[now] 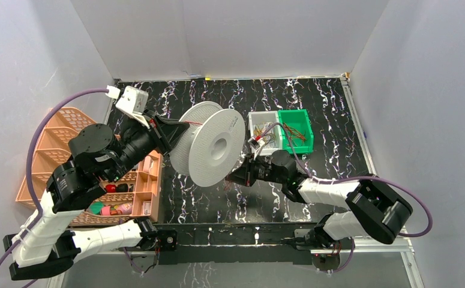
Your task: Wrap the cables
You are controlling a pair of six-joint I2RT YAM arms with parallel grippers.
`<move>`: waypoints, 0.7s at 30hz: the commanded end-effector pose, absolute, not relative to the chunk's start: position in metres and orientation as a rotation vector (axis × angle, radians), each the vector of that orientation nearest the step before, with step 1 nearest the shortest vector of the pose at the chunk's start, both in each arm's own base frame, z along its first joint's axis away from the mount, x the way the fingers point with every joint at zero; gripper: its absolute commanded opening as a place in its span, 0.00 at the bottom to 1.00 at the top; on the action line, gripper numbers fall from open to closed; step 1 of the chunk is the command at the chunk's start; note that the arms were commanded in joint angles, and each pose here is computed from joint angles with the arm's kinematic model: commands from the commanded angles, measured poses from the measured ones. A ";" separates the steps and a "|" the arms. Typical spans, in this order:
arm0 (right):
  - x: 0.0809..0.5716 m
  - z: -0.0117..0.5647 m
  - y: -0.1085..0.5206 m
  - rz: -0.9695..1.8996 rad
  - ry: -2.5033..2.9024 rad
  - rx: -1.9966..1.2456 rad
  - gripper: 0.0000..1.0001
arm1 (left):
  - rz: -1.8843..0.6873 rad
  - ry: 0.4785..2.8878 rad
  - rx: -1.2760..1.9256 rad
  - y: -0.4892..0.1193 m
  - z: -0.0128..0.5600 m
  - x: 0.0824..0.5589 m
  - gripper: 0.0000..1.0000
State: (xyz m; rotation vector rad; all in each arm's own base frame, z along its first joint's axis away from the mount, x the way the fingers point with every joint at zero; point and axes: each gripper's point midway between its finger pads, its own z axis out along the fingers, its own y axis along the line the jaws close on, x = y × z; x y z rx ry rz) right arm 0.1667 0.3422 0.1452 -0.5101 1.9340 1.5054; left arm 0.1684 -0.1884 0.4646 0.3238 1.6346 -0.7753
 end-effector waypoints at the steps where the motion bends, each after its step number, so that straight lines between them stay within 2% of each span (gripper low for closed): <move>1: 0.163 0.129 0.326 1.401 1.977 -0.500 0.26 | -0.832 1.454 0.174 -0.163 0.520 0.166 0.00; 2: 0.161 0.121 0.319 1.361 2.015 -0.487 0.41 | -0.830 1.441 0.160 -0.158 0.524 0.165 0.00; 5: 0.160 0.110 0.306 1.288 2.060 -0.463 0.50 | -0.830 1.430 0.153 -0.156 0.528 0.165 0.00; 11: 0.163 0.086 0.278 1.090 2.181 -0.403 0.56 | -0.835 1.425 0.155 -0.158 0.530 0.165 0.00; 21: 0.199 0.100 0.236 0.711 2.255 -0.184 0.61 | -0.831 1.411 0.146 -0.155 0.537 0.165 0.00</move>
